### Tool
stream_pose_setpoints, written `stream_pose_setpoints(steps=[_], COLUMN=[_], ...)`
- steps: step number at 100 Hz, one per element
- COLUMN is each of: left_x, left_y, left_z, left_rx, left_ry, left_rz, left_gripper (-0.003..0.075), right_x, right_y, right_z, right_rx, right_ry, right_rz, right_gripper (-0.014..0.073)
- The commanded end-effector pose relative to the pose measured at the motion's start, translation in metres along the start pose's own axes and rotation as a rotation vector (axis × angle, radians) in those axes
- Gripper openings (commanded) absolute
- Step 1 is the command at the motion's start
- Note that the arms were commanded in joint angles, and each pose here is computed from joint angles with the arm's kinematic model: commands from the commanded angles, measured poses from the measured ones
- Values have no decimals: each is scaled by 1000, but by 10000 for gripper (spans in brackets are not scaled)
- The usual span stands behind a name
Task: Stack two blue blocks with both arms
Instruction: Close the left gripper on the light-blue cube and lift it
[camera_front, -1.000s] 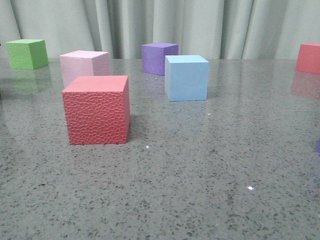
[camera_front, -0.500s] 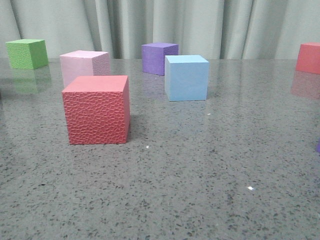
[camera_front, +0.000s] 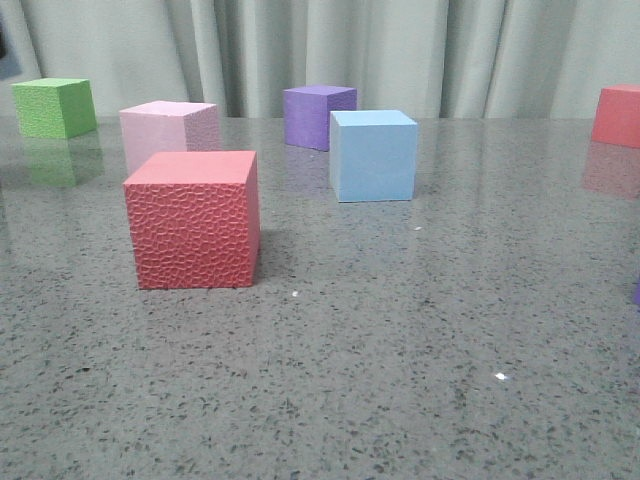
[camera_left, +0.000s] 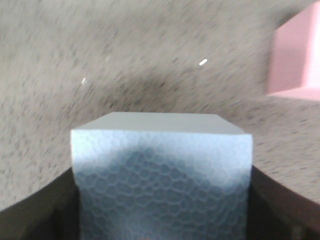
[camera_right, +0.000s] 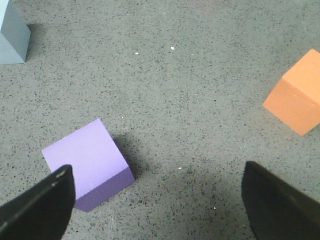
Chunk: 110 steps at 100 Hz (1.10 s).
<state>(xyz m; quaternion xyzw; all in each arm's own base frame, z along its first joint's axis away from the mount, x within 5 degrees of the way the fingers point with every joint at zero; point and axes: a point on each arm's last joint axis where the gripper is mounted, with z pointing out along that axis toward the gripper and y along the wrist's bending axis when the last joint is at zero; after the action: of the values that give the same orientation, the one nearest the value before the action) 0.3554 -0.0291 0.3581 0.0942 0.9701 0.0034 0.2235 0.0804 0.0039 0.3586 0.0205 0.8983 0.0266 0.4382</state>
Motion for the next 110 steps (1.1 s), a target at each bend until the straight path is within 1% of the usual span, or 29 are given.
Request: stream_pose_setpoints(steps=[1,24,40,60,76,99,105,110], left_x=[-11,-26,-32,-47,-62,-81,-83,-82], left_y=[-18,-62,-88,-123,-152,-183,-190,-197], left_z=[-44,-74,-81,-71,-68,-57,-54,-51], left_rx=[30,91,131,177,210,240,268,312], left_ry=[-158,-302,-347,-362,-406,-447,-456,-456], left_rz=[35,162,230,333,430,507,524,551], left_gripper=[258,258,258,258,258,258,258,258], right_x=[-10,-10,-10,-10,-10,-10,-10,-10], right_y=[0,0,0,-1,-1,0,0,0], right_z=[-5,-5,-5,-5,-5,-5,-5,-5], right_rx=[7,7,7,7,7,7,7,7], right_ry=[-77,-76,-76,-75,-75,-76,-76,-76], right_rz=[-12,-12,-12,-12,-12,-12,-12,-12], right_gripper=[664,664,664,664,664,664,664,664])
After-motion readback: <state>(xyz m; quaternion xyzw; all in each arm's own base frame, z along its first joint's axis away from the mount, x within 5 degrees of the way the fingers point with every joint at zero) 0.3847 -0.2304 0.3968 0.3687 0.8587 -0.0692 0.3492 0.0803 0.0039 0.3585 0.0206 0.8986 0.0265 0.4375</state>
